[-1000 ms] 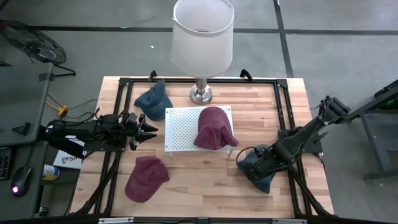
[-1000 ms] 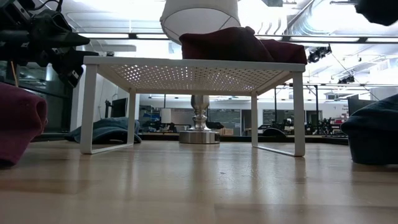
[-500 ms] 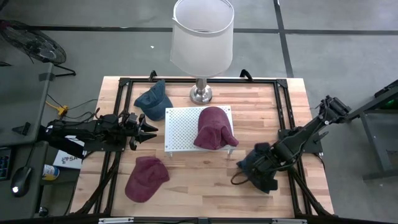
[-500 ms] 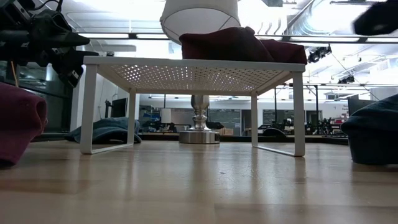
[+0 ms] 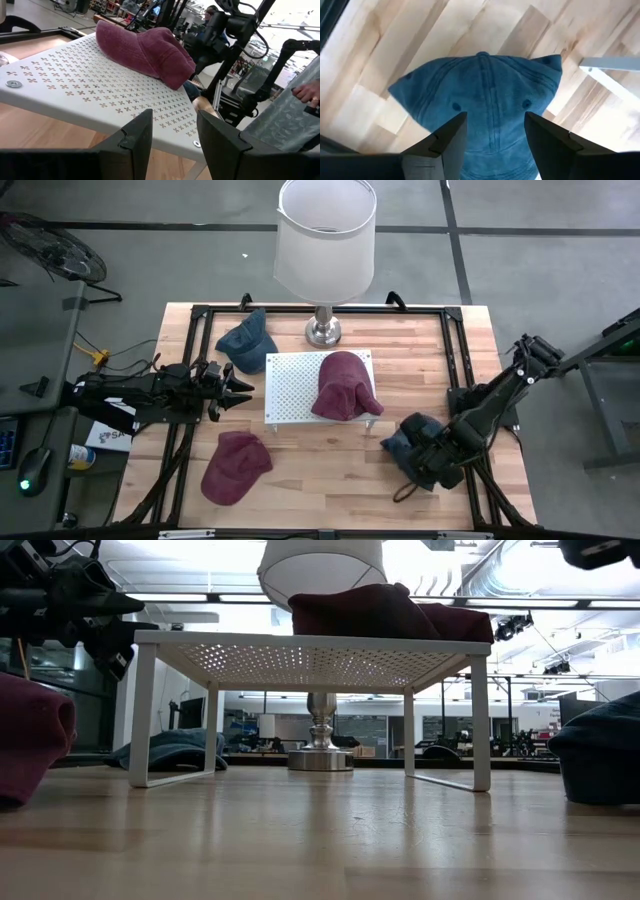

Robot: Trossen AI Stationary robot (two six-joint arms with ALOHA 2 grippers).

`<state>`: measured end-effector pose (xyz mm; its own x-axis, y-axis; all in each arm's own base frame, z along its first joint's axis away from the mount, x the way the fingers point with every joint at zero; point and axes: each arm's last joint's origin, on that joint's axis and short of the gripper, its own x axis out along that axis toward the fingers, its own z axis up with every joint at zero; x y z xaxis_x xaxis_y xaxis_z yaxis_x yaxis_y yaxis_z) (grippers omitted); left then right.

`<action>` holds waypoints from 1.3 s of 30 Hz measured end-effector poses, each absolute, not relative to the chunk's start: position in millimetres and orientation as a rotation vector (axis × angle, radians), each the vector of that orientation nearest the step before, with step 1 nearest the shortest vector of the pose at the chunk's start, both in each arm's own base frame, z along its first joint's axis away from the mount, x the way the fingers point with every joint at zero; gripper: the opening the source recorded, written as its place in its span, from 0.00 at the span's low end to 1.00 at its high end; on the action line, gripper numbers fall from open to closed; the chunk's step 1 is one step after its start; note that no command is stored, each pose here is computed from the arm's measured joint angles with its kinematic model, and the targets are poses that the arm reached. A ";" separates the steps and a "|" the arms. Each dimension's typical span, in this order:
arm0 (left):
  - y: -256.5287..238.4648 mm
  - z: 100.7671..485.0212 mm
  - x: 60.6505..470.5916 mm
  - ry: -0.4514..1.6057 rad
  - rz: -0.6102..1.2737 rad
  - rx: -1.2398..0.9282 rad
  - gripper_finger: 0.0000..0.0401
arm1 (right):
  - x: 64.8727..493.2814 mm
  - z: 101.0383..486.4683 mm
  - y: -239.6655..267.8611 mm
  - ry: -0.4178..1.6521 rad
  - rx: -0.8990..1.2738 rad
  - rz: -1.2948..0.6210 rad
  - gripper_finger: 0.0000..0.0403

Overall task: Pick & Place hat
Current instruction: Put the bottom blue cap on the shelf

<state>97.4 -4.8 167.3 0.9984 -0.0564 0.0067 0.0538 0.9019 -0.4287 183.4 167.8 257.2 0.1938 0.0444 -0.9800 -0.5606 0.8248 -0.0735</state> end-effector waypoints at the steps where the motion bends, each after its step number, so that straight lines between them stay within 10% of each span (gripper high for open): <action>1: -4.8 167.2 97.5 0.006 -0.057 -0.443 0.38 | 181.9 257.1 169.0 1.317 -0.486 0.457 0.47; 39: -4.8 167.3 97.4 0.006 -0.057 -0.443 0.38 | 175.3 212.5 146.0 1.292 -0.514 0.514 0.47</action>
